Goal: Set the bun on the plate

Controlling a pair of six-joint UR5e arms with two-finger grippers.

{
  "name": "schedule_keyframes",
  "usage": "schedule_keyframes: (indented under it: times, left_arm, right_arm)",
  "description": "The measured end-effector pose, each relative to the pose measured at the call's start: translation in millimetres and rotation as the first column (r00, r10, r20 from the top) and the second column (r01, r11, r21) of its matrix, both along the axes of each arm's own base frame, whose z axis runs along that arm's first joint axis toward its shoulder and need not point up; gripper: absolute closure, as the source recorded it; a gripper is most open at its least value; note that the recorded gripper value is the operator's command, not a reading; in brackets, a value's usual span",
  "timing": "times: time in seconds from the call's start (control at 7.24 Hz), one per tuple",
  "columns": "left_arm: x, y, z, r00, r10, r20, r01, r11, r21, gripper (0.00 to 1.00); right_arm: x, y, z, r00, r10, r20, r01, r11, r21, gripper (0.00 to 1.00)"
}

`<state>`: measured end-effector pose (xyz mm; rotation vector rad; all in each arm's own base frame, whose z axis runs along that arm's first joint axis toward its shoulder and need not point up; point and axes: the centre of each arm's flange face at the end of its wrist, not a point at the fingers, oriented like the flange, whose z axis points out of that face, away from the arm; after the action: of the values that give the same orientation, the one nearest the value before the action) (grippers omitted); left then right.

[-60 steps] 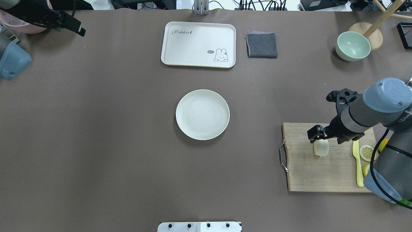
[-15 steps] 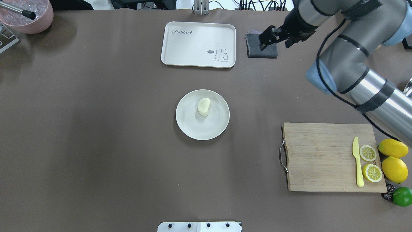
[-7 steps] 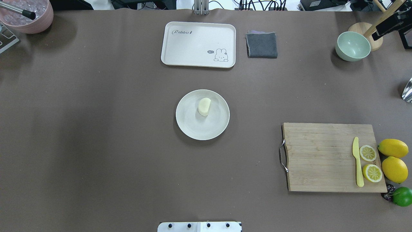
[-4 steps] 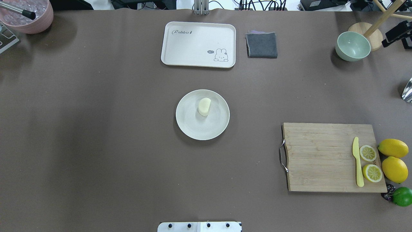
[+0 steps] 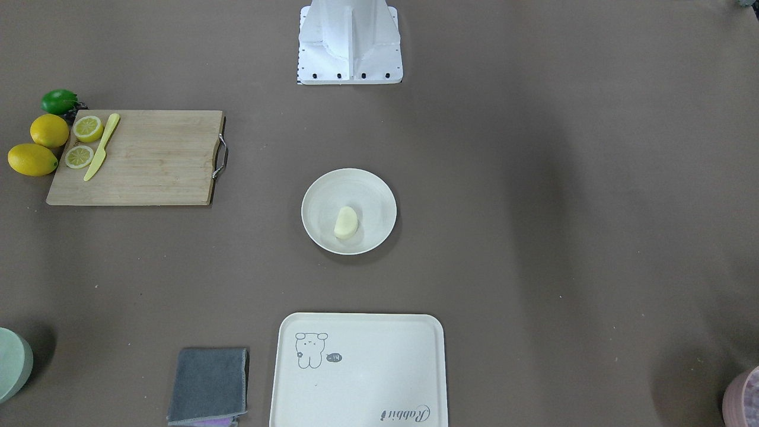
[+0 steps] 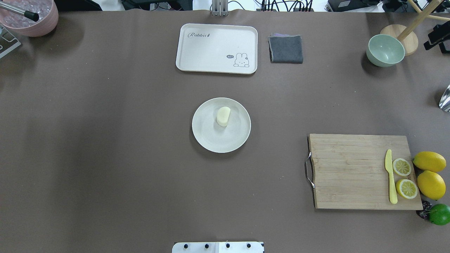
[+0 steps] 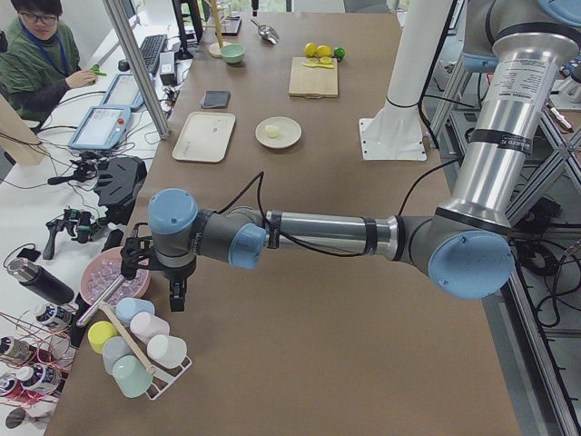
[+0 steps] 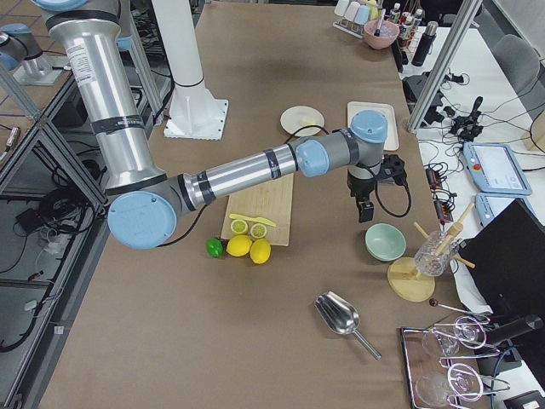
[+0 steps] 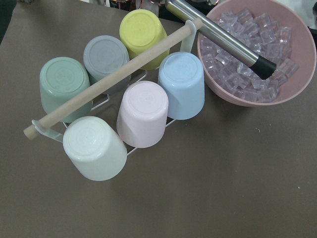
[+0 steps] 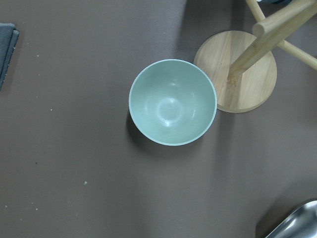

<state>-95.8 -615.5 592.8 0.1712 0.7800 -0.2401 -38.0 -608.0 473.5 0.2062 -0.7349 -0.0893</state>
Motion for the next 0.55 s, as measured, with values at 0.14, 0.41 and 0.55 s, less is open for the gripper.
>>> schedule_keyframes:
  times: [0.14, 0.41, 0.55]
  left_arm:
    - [0.6, -1.8, -1.3, 1.000, 0.009, 0.003, -0.009, 1.000, 0.007, 0.02]
    - [3.3, -2.7, -3.6, 1.000, 0.022, -0.008, -0.022, 1.000, 0.015, 0.02]
    - [6.8, -3.7, -7.0, 0.999, 0.032, -0.032, -0.032, 0.999, 0.013, 0.02]
  right_arm:
    - [1.9, 0.0, 2.1, 1.000, 0.005, 0.000, -0.005, 1.000, -0.006, 0.00]
    - [1.2, -6.7, 8.2, 1.000, 0.010, -0.002, -0.010, 1.000, -0.025, 0.00]
    - [-0.7, -15.6, 8.6, 1.000, 0.010, -0.003, -0.010, 0.999, -0.031, 0.00]
